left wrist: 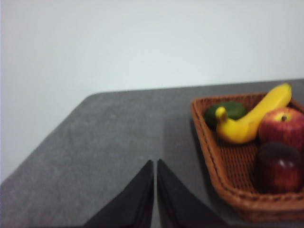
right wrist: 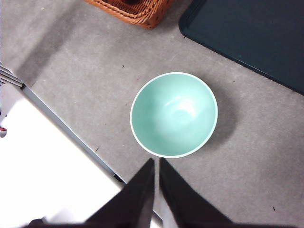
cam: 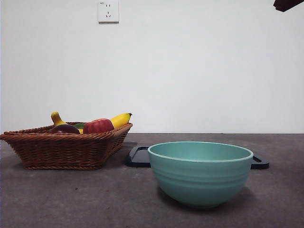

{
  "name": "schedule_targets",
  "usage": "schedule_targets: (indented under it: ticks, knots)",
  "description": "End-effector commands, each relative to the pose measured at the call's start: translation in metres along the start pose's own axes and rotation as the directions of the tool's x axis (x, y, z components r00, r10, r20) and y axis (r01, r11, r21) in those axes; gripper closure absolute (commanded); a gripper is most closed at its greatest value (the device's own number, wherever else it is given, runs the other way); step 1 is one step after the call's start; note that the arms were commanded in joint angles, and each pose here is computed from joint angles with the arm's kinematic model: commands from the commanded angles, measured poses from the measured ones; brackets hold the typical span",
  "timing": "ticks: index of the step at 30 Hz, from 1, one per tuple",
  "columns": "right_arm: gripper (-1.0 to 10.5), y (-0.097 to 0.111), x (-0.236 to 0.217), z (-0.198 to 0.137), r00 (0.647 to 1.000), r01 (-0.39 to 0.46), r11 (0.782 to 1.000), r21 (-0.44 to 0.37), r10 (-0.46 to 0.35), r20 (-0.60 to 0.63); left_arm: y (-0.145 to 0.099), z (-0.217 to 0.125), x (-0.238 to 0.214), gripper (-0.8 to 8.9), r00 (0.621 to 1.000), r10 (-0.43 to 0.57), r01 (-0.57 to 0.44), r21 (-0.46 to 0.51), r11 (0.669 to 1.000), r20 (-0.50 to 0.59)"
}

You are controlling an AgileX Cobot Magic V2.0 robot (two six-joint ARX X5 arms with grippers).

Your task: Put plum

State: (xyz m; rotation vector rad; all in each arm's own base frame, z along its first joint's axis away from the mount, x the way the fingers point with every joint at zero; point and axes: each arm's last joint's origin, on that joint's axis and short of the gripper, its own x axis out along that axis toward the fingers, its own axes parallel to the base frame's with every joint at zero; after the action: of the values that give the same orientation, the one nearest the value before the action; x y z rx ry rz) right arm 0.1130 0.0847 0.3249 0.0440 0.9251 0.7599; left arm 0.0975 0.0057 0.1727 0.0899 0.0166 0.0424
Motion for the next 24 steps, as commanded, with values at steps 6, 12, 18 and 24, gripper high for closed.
schedule_targets:
  ticks: [6,12,18,24]
  knots:
    - [9.4,0.002,-0.002,0.004,1.000,-0.007,1.000,-0.018,0.007,0.016,-0.001,-0.012,-0.001,8.04,0.999,0.003,-0.003,-0.006,1.000,-0.055]
    - [9.4,0.002,-0.002,0.004,1.000,-0.007,1.000,-0.019,0.007,0.017,-0.001,-0.020,-0.001,8.04,0.991,-0.004,0.002,-0.020,1.000,-0.130]
    - [9.4,0.002,-0.003,0.004,1.000,-0.007,1.000,-0.019,0.008,0.019,-0.002,-0.024,-0.002,8.04,0.986,-0.009,0.002,-0.041,0.999,-0.169]
    - [9.4,0.002,-0.003,0.004,1.000,-0.007,1.000,-0.019,0.008,0.019,-0.002,-0.024,-0.002,8.04,0.986,-0.009,0.001,-0.045,0.999,-0.168]
